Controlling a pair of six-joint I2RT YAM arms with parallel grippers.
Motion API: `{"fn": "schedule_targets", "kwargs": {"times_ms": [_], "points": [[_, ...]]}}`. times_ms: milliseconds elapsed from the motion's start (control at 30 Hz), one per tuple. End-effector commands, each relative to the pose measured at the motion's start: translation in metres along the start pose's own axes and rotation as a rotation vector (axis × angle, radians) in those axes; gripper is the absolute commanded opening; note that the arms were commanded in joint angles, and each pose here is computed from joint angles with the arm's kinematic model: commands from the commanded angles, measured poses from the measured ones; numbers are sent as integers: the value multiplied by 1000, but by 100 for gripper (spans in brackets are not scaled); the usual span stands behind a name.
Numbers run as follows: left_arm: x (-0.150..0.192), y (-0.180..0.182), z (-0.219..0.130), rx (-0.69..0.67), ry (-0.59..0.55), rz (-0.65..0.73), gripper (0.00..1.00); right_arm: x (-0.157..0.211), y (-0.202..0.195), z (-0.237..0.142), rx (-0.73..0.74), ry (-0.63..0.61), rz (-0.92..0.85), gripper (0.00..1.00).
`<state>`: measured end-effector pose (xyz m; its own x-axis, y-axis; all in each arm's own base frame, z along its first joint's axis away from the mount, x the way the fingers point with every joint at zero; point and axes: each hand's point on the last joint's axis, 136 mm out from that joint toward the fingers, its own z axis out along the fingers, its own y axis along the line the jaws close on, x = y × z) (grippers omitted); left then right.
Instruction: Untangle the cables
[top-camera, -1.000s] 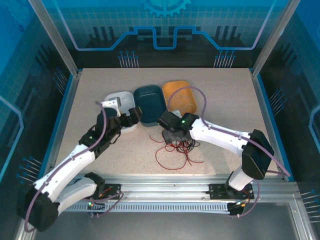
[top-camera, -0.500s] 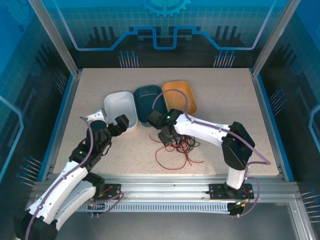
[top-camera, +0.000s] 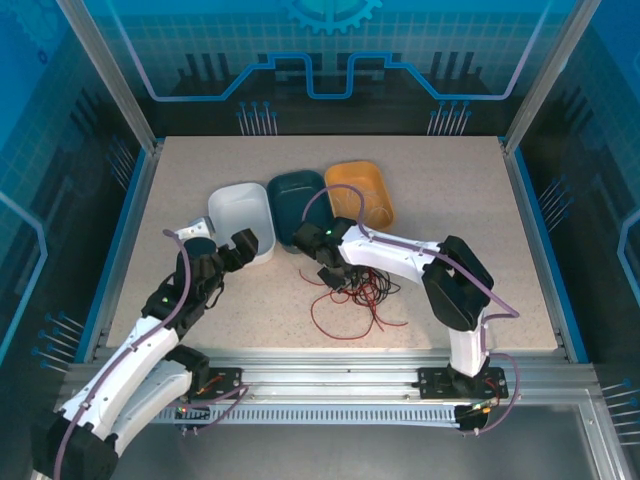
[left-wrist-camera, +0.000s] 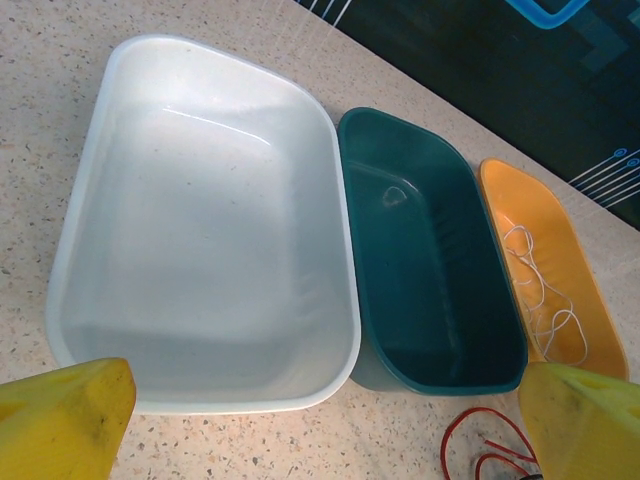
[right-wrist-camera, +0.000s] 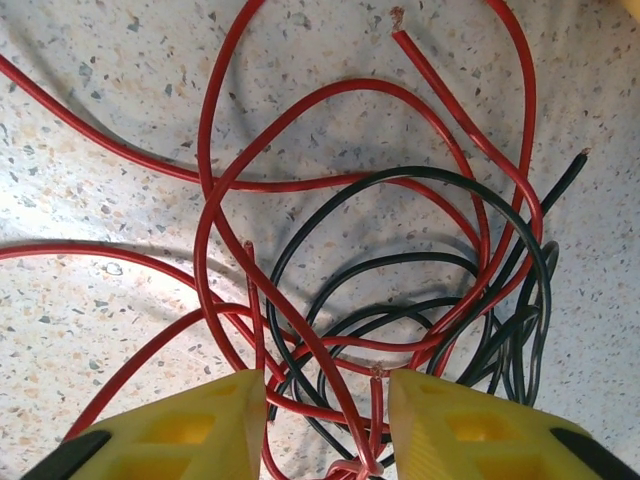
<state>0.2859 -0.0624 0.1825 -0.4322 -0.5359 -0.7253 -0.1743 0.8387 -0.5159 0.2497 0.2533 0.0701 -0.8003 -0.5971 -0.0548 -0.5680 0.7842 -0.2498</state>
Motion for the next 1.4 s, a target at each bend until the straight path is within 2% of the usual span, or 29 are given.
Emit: {"fn": "schedule_targets", "kwargs": {"times_ms": [0, 233, 667, 967, 1367], "points": [[-1, -2, 2, 19, 0, -19, 99, -1, -2, 4, -4, 28, -6, 35], [0, -2, 4, 21, 8, -24, 99, 1, -4, 10, -4, 47, 1, 28], [5, 0, 9, 26, 29, -24, 99, 4, 9, 1, -55, 36, 24, 7], [4, -7, 9, 48, 47, 4, 99, 4, 5, -25, -52, -27, 52, 0], [13, -25, 16, 131, 110, 45, 99, -2, -14, -74, -74, -172, 130, 0]]}}
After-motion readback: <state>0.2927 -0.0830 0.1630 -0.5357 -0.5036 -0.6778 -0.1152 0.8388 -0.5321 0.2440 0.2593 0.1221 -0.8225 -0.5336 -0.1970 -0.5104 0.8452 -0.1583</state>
